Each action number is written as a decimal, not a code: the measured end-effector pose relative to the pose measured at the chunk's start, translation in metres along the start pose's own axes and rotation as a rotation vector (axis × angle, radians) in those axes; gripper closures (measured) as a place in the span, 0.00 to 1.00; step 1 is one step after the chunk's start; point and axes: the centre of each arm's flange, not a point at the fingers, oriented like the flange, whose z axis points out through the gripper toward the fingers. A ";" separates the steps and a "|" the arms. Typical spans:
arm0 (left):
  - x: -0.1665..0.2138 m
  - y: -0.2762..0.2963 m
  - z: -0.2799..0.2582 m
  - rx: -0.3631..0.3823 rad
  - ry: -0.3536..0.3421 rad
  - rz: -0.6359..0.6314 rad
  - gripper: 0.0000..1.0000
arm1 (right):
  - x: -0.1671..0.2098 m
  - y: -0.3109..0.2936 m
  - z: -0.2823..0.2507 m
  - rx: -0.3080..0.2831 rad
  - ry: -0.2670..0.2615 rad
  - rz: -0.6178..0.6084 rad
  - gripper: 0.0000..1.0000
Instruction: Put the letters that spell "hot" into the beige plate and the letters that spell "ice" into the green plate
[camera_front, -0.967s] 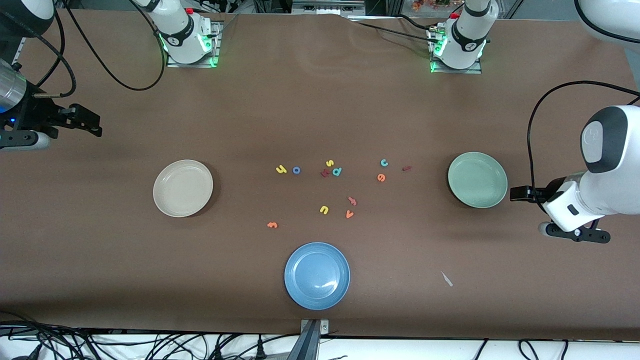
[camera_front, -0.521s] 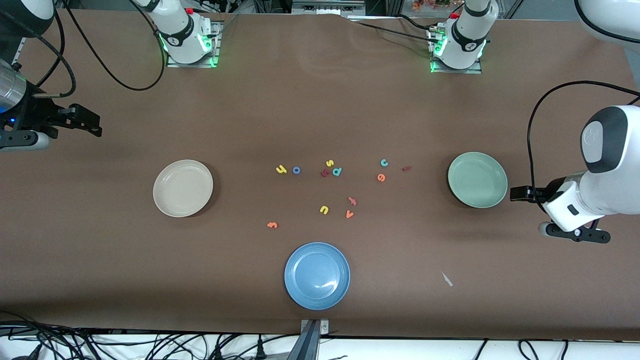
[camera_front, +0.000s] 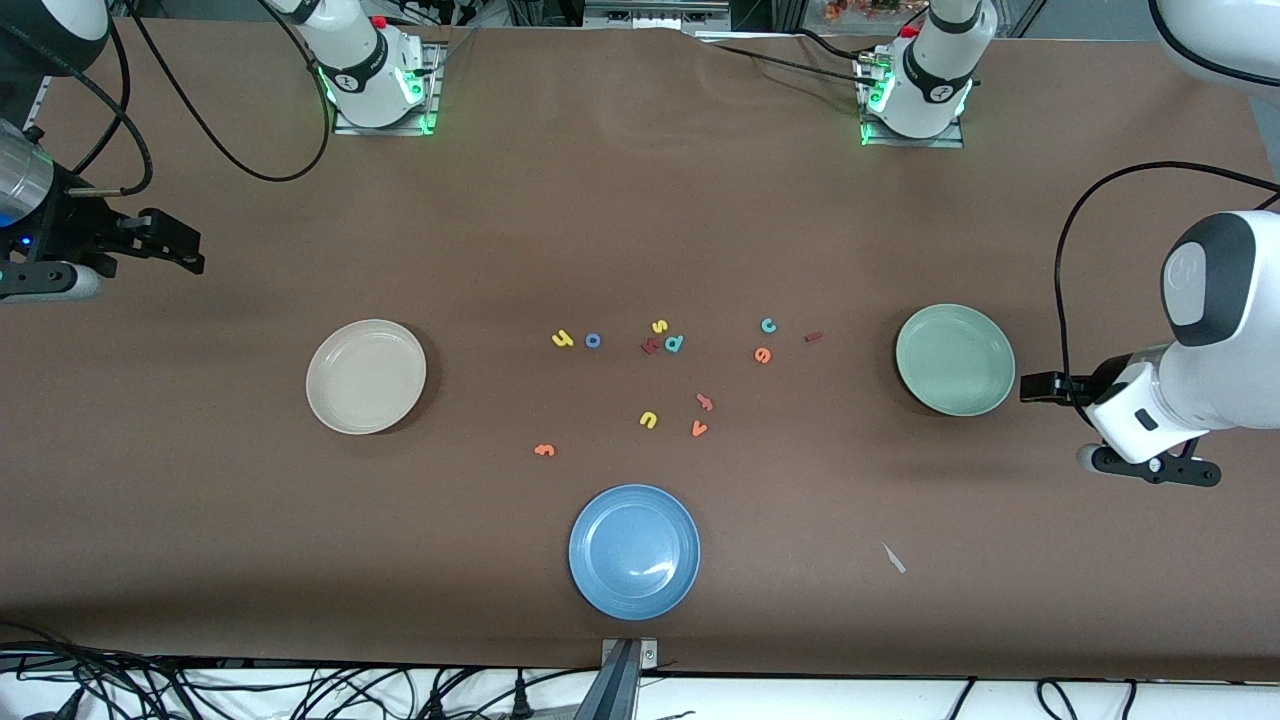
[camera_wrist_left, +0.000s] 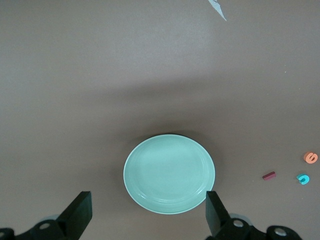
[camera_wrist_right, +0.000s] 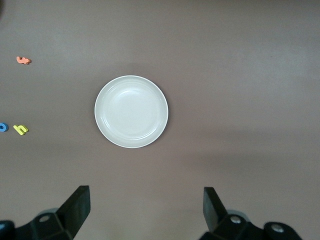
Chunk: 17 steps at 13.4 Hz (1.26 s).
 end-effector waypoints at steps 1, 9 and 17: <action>0.000 0.000 0.000 0.000 0.000 0.000 0.00 | 0.000 0.000 0.000 0.000 0.000 0.000 0.00; 0.000 0.000 0.000 0.000 0.000 -0.001 0.00 | 0.002 0.000 0.004 0.000 -0.008 0.000 0.00; 0.001 -0.001 0.002 0.000 -0.003 -0.001 0.00 | 0.002 0.003 0.004 0.000 -0.007 0.008 0.00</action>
